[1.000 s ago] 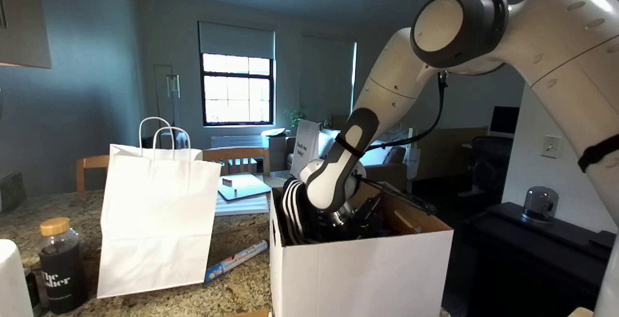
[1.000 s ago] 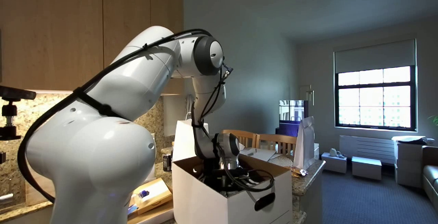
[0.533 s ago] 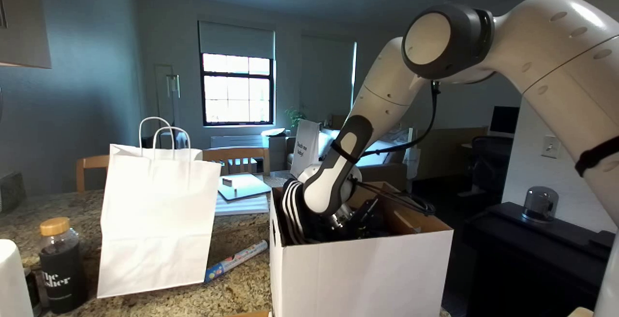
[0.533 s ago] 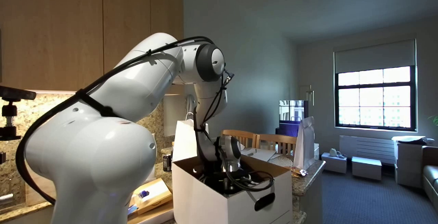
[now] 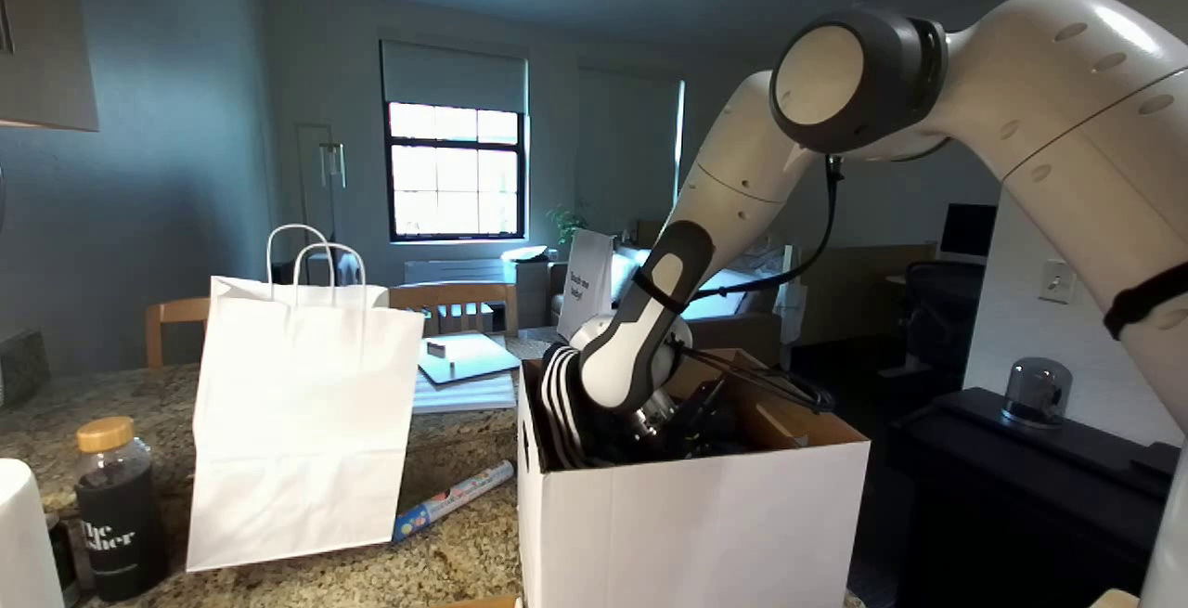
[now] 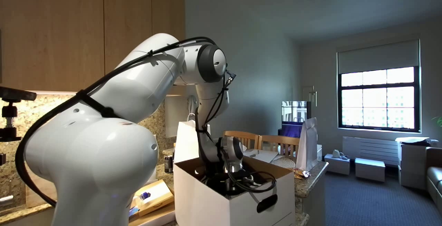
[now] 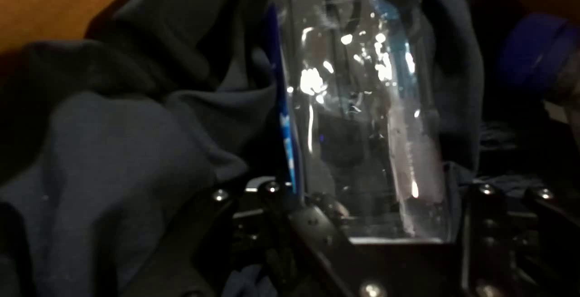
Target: Remove three bottles from the box
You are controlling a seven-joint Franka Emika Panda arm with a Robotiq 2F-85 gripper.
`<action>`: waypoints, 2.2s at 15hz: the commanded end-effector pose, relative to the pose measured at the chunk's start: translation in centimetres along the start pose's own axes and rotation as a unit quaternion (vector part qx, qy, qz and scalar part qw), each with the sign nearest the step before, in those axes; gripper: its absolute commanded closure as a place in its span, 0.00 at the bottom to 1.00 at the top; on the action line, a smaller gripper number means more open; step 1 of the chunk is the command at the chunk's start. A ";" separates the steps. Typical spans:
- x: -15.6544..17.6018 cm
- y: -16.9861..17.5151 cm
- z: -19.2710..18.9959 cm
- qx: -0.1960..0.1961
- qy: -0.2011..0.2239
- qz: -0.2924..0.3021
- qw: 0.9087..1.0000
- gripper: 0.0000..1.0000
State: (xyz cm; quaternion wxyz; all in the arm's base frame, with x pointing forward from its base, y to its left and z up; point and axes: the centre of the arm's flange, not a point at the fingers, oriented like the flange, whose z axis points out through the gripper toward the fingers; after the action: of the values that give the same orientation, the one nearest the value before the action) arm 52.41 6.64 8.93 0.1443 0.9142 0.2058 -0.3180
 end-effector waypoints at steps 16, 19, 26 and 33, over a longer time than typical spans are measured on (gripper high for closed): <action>-7.1 -3.8 -13.9 -0.001 0.126 0.075 0.989 0.62; -7.8 -4.6 -16.4 -0.002 0.135 0.081 0.988 0.62; -12.8 -3.7 -21.6 0.000 0.198 0.103 0.975 0.62; -19.0 -0.6 -26.6 0.001 0.266 0.129 0.955 0.62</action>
State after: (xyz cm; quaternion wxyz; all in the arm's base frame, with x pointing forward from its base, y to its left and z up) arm 54.30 13.47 37.26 0.1348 0.9807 0.1226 -0.0703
